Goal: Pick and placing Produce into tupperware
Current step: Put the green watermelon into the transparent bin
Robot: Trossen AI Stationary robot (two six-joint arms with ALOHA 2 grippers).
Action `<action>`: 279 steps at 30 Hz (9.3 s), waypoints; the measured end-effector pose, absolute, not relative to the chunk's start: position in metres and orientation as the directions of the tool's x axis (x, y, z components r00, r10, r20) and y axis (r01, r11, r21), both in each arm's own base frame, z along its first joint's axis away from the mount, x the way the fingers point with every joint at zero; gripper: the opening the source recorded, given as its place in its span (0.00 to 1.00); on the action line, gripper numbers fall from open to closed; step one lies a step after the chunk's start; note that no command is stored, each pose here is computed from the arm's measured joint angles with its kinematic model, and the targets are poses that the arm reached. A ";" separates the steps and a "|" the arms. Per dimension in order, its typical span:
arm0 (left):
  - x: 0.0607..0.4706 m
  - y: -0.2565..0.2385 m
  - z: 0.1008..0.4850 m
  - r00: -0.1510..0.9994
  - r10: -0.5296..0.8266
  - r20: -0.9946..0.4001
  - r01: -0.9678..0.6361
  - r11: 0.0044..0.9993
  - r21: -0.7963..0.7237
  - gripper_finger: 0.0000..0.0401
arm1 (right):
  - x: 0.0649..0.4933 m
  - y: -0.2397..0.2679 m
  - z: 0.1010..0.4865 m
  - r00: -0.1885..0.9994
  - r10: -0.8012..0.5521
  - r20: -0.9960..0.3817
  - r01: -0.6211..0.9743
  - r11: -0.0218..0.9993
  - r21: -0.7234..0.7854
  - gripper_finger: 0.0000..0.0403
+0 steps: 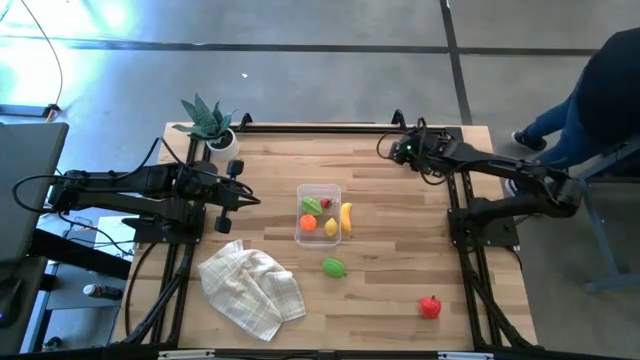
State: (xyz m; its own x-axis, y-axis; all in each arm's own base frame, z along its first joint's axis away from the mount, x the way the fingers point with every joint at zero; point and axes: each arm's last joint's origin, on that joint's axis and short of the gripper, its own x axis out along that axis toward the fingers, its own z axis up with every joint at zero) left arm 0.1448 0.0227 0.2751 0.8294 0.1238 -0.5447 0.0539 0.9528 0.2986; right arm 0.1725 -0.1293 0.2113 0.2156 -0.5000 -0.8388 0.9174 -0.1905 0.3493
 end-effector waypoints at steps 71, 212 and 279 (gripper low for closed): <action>0.144 0.025 0.275 0.813 0.209 -0.544 -0.013 0.939 0.343 0.01 | 0.129 -0.214 0.133 -0.049 -0.273 -0.961 0.818 -0.563 0.118 0.78; 0.144 0.026 0.275 0.799 0.252 -0.547 -0.044 0.930 0.365 0.01 | 0.332 -0.065 0.305 0.698 -0.124 -0.705 0.415 0.873 0.257 0.67; 0.144 0.026 0.275 0.799 0.252 -0.546 -0.044 0.930 0.365 0.01 | 0.428 -0.021 0.170 0.325 -0.014 -0.946 0.125 0.992 0.028 0.74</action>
